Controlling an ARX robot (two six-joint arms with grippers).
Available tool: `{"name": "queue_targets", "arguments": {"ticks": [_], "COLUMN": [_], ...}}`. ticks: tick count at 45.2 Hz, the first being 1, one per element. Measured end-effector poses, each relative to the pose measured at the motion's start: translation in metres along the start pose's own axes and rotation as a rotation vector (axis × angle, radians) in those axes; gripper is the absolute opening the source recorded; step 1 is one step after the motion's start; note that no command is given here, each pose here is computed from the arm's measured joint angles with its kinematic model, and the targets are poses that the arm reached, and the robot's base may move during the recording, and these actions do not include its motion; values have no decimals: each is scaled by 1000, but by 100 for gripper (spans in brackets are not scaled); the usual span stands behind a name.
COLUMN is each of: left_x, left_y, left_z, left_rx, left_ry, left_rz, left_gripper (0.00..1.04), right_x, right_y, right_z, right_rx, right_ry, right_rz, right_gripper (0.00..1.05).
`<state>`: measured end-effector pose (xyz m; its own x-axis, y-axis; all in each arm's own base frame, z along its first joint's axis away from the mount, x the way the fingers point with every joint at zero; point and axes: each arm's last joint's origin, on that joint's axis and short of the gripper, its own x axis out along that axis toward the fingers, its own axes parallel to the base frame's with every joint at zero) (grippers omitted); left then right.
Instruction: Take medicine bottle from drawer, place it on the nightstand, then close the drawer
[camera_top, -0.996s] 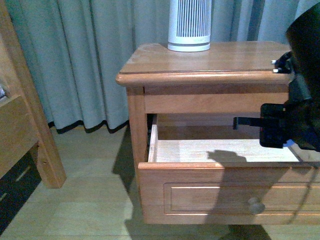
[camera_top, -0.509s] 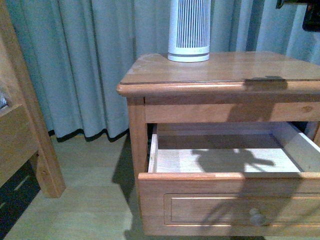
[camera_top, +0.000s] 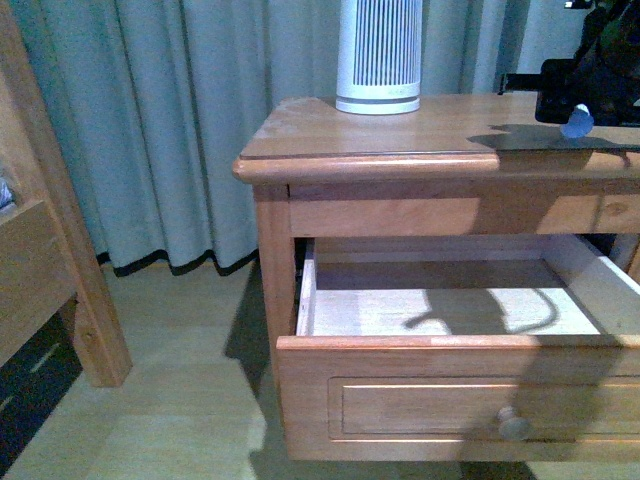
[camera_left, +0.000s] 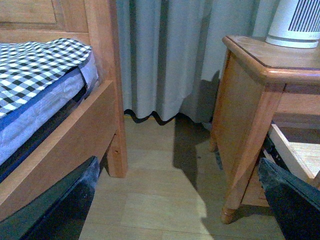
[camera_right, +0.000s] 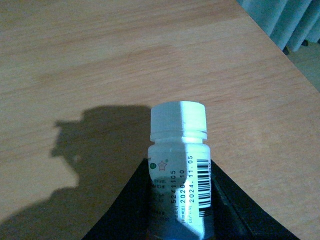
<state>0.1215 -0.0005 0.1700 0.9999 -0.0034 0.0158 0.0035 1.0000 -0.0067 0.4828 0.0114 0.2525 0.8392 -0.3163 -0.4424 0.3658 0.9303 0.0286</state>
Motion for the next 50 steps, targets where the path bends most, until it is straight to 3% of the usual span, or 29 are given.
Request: {"name": "queue_targets", "arguments": {"ticks": [2,12,14,22,30,35,40,50], "left_x": [0,0,0,0,0,0,0,0], "left_y": [0,0,0,0,0,0,0,0], "left_z": [0,0,0,0,0,0,0,0], "left_rx": [0,0,0,0,0,0,0,0], "left_ry": [0,0,0,0,0,0,0,0], "left_rz": [0,0,0,0,0,0,0,0], "left_gripper": [98,98,98,98,98,98,98,98], "right_x": [2,2,2,-17,-77,-121,-158,-205], "right_y": [2,4,5,3,-10,-22,-37,-63], "right_z": [1,4,5,15,34,30,1,-87], "right_rx": [-4,-3,-1,7,49,75,82,58], "right_ry": [-3,-20,-39,-127,-247,-299,-310,-222], "right_rz": [-4,3,9,37,79,120,168,225], "right_gripper": [30,61,73,97,98,98,98,98]}}
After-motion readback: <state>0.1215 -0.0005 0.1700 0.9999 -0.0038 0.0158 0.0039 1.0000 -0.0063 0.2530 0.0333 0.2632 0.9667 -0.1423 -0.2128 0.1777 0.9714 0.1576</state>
